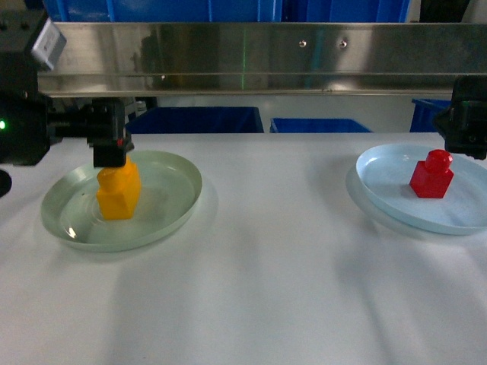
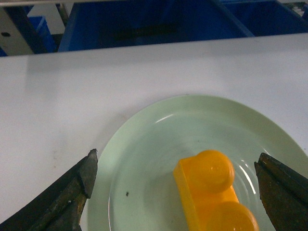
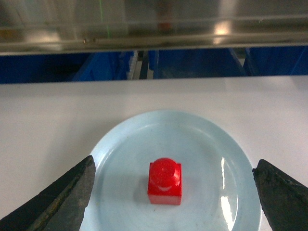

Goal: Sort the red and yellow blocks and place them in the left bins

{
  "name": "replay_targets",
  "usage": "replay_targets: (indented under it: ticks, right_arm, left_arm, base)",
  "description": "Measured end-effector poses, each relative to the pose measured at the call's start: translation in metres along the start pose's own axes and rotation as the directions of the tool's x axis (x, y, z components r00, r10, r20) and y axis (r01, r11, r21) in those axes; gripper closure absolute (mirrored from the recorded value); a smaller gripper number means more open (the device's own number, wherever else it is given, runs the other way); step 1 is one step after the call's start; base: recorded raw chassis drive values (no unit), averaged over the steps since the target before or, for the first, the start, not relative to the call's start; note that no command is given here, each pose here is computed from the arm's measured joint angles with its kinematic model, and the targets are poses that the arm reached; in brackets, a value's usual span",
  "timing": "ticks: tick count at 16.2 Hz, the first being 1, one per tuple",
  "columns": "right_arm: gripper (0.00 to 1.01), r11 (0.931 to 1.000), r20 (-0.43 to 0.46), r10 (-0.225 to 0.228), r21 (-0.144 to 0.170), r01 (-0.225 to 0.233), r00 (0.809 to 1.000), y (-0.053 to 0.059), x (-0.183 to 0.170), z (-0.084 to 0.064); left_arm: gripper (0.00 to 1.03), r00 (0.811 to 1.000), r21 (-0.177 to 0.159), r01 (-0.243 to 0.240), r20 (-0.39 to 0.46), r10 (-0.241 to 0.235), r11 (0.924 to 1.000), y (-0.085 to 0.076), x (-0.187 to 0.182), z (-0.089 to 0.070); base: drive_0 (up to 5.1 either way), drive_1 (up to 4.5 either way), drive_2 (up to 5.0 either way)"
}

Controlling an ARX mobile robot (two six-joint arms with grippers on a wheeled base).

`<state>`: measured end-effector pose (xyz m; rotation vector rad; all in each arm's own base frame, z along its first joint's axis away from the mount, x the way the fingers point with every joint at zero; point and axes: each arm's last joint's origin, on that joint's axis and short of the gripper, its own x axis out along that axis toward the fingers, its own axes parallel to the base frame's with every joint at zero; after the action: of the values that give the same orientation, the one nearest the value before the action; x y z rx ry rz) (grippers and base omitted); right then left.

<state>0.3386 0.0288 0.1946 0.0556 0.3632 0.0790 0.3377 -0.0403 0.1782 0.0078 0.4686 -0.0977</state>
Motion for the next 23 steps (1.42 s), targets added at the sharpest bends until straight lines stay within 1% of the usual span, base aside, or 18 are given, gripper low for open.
replay_targets:
  ticks: [1,2,5,6,7,8,9,10,11,12,13,14,15,16,18,20,21,23]
  right_arm:
    - [0.03,1.0000,0.019,-0.001,0.000,0.001,1.000,0.000,-0.002,0.005]
    - [0.03,1.0000,0.029,0.001,0.000,-0.001,1.000,0.001,-0.004,0.007]
    - [0.03,1.0000,0.026,0.001,0.000,-0.001,1.000,0.001,-0.004,0.007]
    - [0.03,0.9998,0.031,0.018,0.008,-0.018,0.999,0.002,0.001,0.006]
    - [0.03,1.0000,0.026,-0.004,0.007,0.004,1.000,0.003,0.017,0.006]
    - [0.03,0.9998,0.009,-0.007,0.018,0.007,1.000,0.002,0.033,0.004]
    - [0.03,0.9993,-0.052,-0.005,0.037,0.007,0.999,-0.002,0.053,-0.005]
    - [0.03,0.9987,-0.125,0.001,0.050,0.005,0.992,-0.007,0.064,-0.018]
    - [0.03,0.9982,-0.197,-0.008,0.057,0.020,0.980,-0.013,0.076,-0.029]
    - [0.03,0.9974,-0.225,-0.013,0.067,0.029,0.974,-0.021,0.084,-0.033]
    - [0.03,0.9971,-0.233,-0.020,0.067,0.036,0.972,-0.027,0.092,-0.032]
    - [0.03,0.9970,-0.234,-0.013,0.071,0.030,0.972,-0.029,0.094,-0.028]
    - [0.03,0.9967,-0.237,0.028,0.080,-0.009,0.971,-0.028,0.099,-0.024]
    - [0.03,0.9960,-0.254,0.044,0.086,-0.023,0.966,-0.027,0.100,-0.028]
    - [0.03,0.9961,-0.266,0.057,0.080,-0.037,0.962,-0.021,0.100,-0.031]
    - [0.03,0.9978,-0.279,0.050,0.057,-0.035,0.959,-0.016,0.100,-0.033]
    - [0.14,0.9990,-0.298,0.041,0.029,-0.034,0.954,-0.012,0.100,-0.035]
    - [0.32,0.9995,-0.316,0.025,-0.010,-0.029,0.949,-0.010,0.100,-0.036]
  left_arm:
    - [0.05,1.000,0.002,0.000,0.006,0.000,1.0000,0.000,0.000,0.000]
    - [0.05,1.000,0.004,0.000,0.030,0.000,1.0000,0.000,-0.003,0.006]
    - [0.05,0.999,0.005,0.004,0.043,-0.004,1.0000,0.000,-0.005,0.010]
    - [0.05,0.999,0.005,0.003,0.044,-0.003,1.0000,0.000,-0.005,0.010]
    - [0.05,0.999,0.004,0.002,0.044,-0.002,1.0000,0.001,-0.005,0.010]
    - [0.05,0.999,0.004,0.003,0.044,-0.003,1.0000,0.000,-0.005,0.010]
    - [0.05,0.999,0.005,0.003,0.044,-0.003,1.0000,0.000,-0.005,0.010]
    - [0.05,0.999,0.005,0.004,0.043,-0.004,1.0000,0.000,-0.005,0.010]
    - [0.05,0.999,0.004,0.002,0.044,-0.002,1.0000,0.000,-0.005,0.010]
    - [0.05,0.999,0.004,0.001,0.044,-0.001,1.0000,0.001,-0.005,0.010]
    - [0.05,0.999,0.004,0.003,0.044,-0.003,1.0000,0.000,-0.005,0.010]
    - [0.05,0.999,0.004,0.003,0.044,-0.003,1.0000,0.000,-0.005,0.010]
    - [0.05,0.999,0.004,0.003,0.044,-0.003,1.0000,0.000,-0.005,0.010]
    - [0.05,0.999,0.004,0.003,0.044,-0.003,1.0000,0.000,-0.005,0.010]
    - [0.05,0.999,0.004,0.003,0.044,-0.003,1.0000,0.000,-0.005,0.010]
    - [0.05,0.999,0.004,0.003,0.043,-0.003,1.0000,0.000,-0.005,0.010]
    - [0.05,0.999,0.004,0.003,0.044,-0.003,1.0000,0.000,-0.005,0.010]
    - [0.05,0.999,0.004,0.003,0.043,-0.003,1.0000,0.000,-0.005,0.010]
  base:
    - [0.0,0.00,0.0]
    - [0.0,0.00,0.0]
    - [0.0,0.00,0.0]
    - [0.0,0.00,0.0]
    - [0.0,0.00,0.0]
    - [0.0,0.00,0.0]
    - [0.0,0.00,0.0]
    - [0.0,0.00,0.0]
    - [0.0,0.00,0.0]
    - [0.0,0.00,0.0]
    - [0.0,0.00,0.0]
    - [0.0,0.00,0.0]
    - [0.0,0.00,0.0]
    - [0.0,0.00,0.0]
    - [0.0,0.00,0.0]
    - [0.0,0.00,0.0]
    - [0.0,0.00,0.0]
    - [0.0,0.00,0.0]
